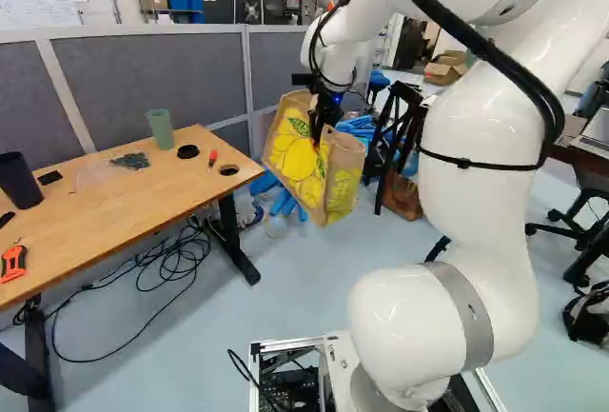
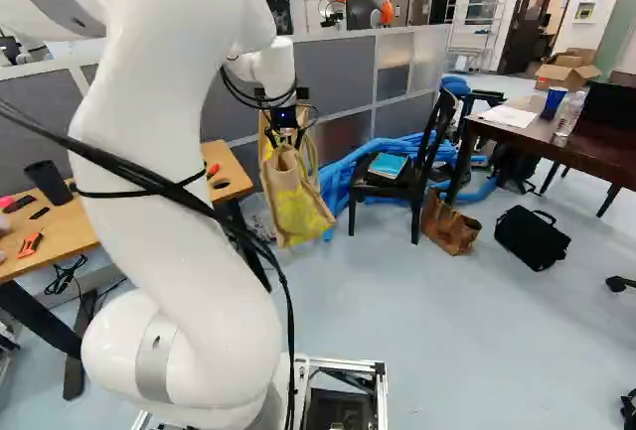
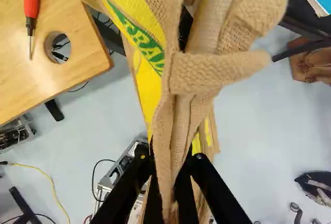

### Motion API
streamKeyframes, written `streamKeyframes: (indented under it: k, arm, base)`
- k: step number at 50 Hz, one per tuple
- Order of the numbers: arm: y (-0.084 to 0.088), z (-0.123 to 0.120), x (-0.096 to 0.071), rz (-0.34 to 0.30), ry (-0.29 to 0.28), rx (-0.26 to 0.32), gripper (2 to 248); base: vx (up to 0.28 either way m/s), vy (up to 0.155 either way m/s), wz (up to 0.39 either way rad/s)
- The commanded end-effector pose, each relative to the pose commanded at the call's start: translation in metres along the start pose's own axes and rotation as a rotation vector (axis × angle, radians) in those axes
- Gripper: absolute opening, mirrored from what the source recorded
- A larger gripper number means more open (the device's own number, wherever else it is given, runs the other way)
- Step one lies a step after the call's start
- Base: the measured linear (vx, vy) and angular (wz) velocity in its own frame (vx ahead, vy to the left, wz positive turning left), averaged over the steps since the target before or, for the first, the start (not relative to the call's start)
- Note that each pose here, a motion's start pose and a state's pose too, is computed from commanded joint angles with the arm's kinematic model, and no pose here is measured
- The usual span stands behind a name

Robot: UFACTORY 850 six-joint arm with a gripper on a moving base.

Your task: Pick up the bag on the ground and place it on the table

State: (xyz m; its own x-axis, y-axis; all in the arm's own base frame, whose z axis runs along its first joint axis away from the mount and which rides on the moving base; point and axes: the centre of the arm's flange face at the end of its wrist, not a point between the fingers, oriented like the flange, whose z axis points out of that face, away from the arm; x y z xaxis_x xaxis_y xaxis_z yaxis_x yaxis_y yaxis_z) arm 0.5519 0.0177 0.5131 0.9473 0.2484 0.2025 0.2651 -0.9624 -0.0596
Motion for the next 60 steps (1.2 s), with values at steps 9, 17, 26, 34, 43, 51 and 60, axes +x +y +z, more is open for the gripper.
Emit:
streamKeyframes:
  k: [9,17,26,34,43,51,60]
  arm:
    - [0.000,-0.013,0.002,0.002,0.000,0.005,23]
    - [0.000,-0.024,0.004,0.005,0.002,0.011,23]
    - [0.000,-0.036,0.008,0.008,0.004,0.018,23]
    - [0.001,-0.048,0.011,0.010,0.005,0.024,23]
    - [0.001,-0.060,0.015,0.012,0.007,0.030,23]
    - [0.001,-0.071,0.018,0.014,0.009,0.036,23]
    - [0.001,-0.084,0.021,0.015,0.012,0.043,23]
  base:
    - [0.000,0.000,0.000]
    - [0.000,0.000,0.000]
    - [0.000,0.000,0.000]
    - [0.000,0.000,0.000]
    - [0.000,0.000,0.000]
    - [0.000,0.000,0.000]
    - [0.000,0.000,0.000]
